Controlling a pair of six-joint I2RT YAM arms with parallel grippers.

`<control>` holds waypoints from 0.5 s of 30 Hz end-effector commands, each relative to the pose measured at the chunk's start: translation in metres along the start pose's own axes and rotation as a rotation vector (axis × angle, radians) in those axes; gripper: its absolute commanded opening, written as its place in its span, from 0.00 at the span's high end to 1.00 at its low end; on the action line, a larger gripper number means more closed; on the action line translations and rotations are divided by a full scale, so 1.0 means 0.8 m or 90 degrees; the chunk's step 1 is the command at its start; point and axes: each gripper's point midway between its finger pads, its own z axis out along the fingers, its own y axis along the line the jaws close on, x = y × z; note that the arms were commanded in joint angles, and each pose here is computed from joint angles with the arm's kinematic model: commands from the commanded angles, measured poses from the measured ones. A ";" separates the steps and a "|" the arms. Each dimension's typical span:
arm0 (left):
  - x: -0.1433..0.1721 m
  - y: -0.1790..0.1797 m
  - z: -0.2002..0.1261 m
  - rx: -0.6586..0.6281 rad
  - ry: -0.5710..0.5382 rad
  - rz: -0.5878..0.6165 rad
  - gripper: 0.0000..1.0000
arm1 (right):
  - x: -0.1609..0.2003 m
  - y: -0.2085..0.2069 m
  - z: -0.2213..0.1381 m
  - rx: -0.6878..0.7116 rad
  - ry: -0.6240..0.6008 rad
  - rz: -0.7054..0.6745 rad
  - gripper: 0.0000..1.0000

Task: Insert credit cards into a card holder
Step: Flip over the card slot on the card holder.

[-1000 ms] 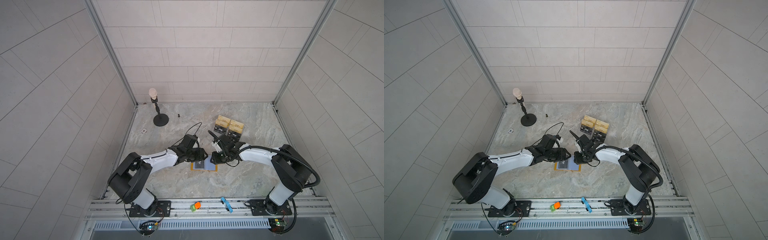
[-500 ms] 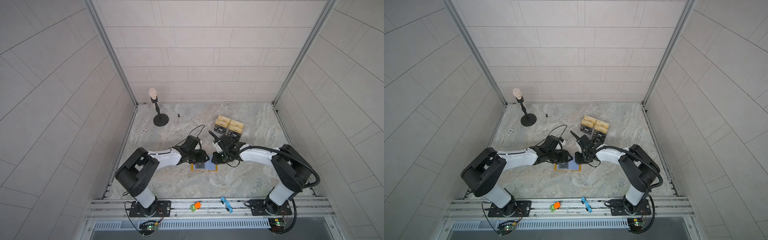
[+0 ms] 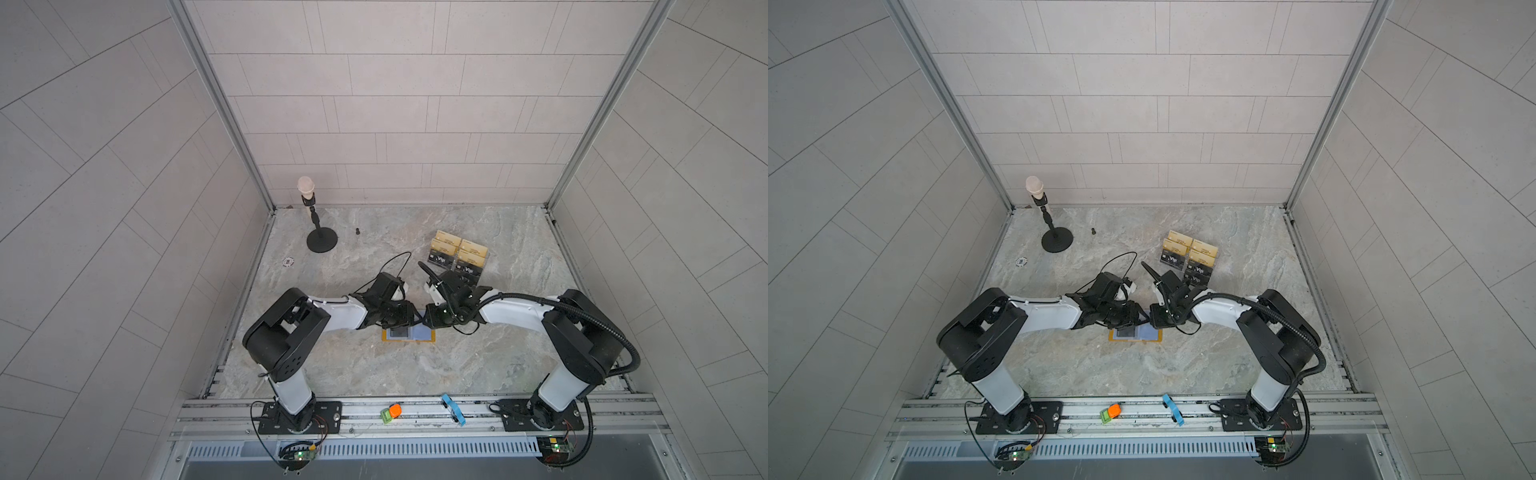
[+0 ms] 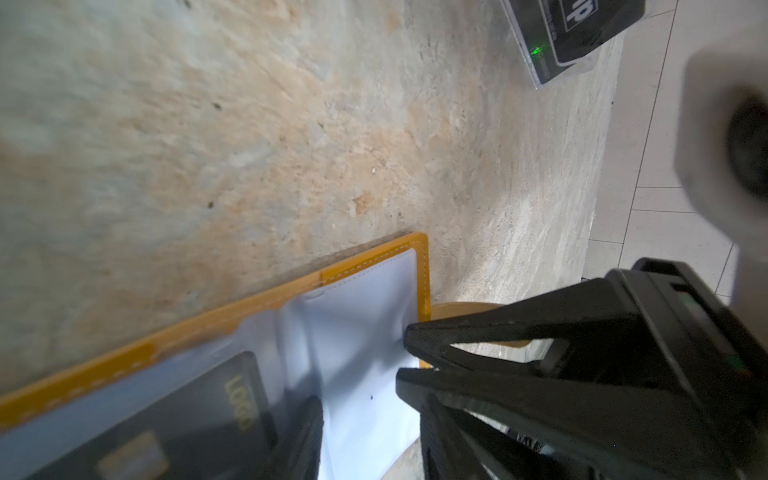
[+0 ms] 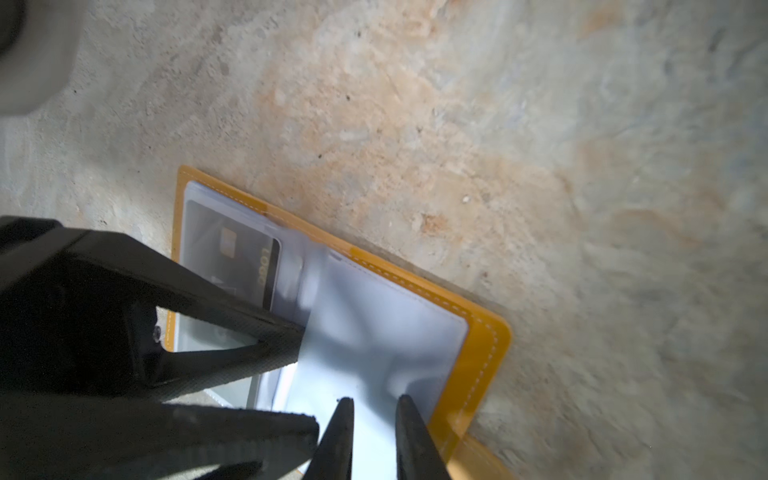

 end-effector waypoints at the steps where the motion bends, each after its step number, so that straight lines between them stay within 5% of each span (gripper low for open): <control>1: 0.003 0.000 0.007 0.007 0.009 -0.007 0.58 | 0.031 -0.038 0.015 0.064 0.044 0.023 0.78; 15: 0.002 -0.007 0.017 0.068 0.001 -0.054 0.69 | 0.027 -0.031 0.015 0.046 0.034 0.030 0.78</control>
